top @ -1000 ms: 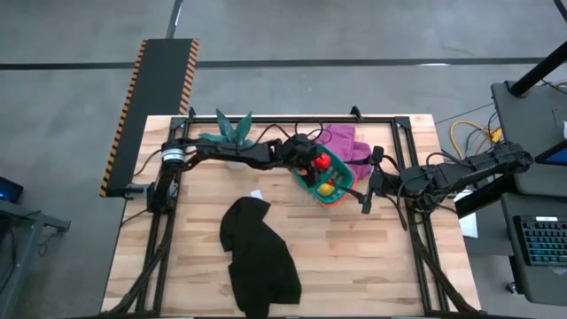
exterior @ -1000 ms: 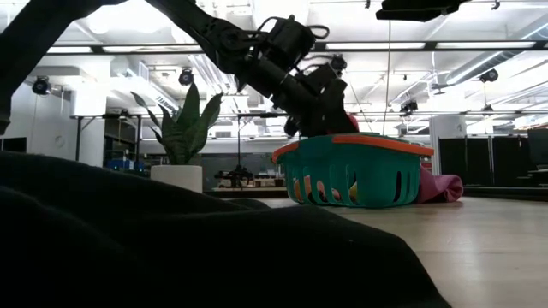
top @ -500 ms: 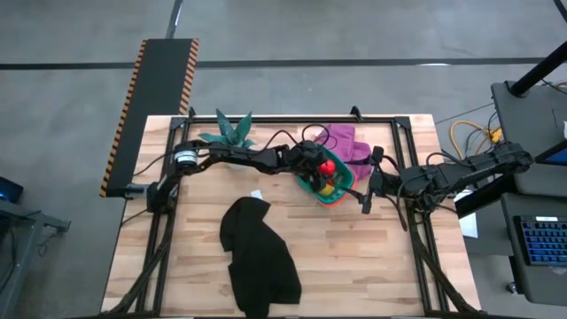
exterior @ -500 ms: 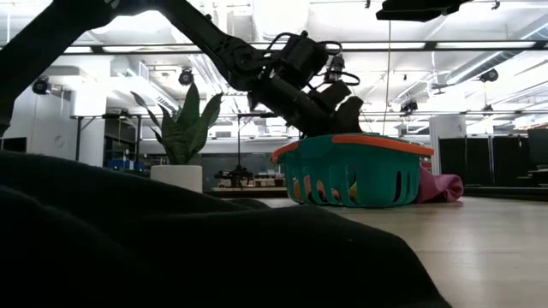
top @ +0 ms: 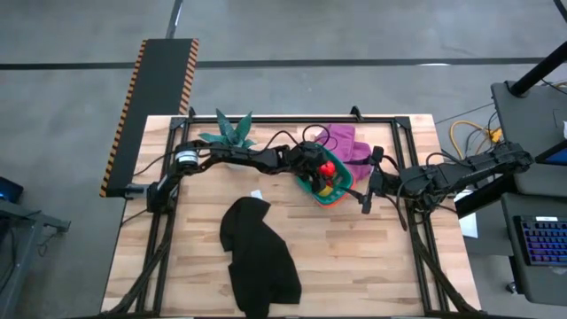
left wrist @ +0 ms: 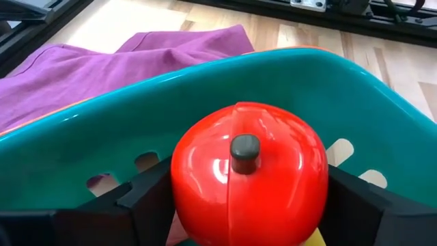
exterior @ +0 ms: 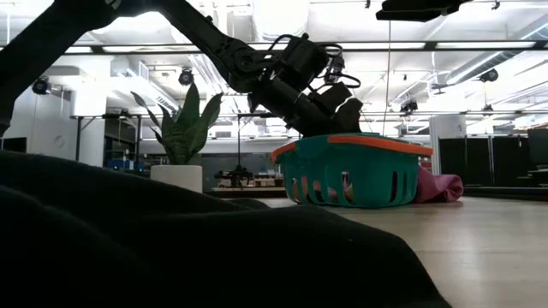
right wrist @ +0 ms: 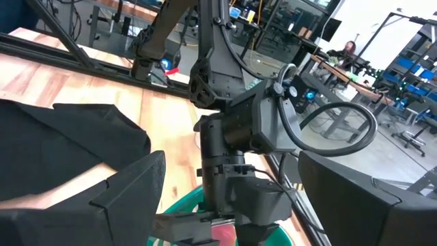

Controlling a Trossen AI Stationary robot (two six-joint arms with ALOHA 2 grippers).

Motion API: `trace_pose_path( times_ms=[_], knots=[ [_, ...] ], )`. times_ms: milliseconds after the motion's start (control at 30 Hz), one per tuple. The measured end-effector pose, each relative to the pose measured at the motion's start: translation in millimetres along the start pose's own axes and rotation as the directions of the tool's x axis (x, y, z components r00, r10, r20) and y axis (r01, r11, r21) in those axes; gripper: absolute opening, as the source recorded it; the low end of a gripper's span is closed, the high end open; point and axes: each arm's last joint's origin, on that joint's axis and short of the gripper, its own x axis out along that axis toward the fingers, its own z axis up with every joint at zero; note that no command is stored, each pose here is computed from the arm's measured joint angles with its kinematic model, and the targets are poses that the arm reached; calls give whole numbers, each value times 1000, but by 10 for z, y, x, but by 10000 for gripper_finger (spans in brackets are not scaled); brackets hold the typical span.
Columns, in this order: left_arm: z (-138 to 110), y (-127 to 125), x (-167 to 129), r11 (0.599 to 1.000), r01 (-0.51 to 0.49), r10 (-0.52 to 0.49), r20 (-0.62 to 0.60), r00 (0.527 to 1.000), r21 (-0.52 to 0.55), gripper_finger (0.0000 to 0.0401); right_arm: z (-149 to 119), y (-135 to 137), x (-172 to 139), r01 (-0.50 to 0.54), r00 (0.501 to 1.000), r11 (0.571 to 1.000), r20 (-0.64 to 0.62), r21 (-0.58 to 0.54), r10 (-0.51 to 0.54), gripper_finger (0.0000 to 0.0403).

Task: Pick and placing Produce into tupperware
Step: Put the apple into the green basket, then return to Home Position

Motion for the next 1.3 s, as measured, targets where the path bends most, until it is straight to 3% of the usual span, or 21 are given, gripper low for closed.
trace_pose_path(
  times_ms=[600, 967, 1300],
  knots=[
    [1, -6, 0, 999, 20, -20, 0, 1000, 45, 284, 0, 0, 0, 0, 1000, 1000, 0, 0, 0, 327],
    [-2, -32, -1, 994, 95, -95, -6, 996, 48, 285, -8, 3, 0, -2, 1000, 1000, -7, -4, 2, 327],
    [62, -43, -10, 993, 102, -102, 11, 995, 57, 369, -8, 2, 0, -2, 1000, 1000, -7, -4, 2, 327]
  ],
)
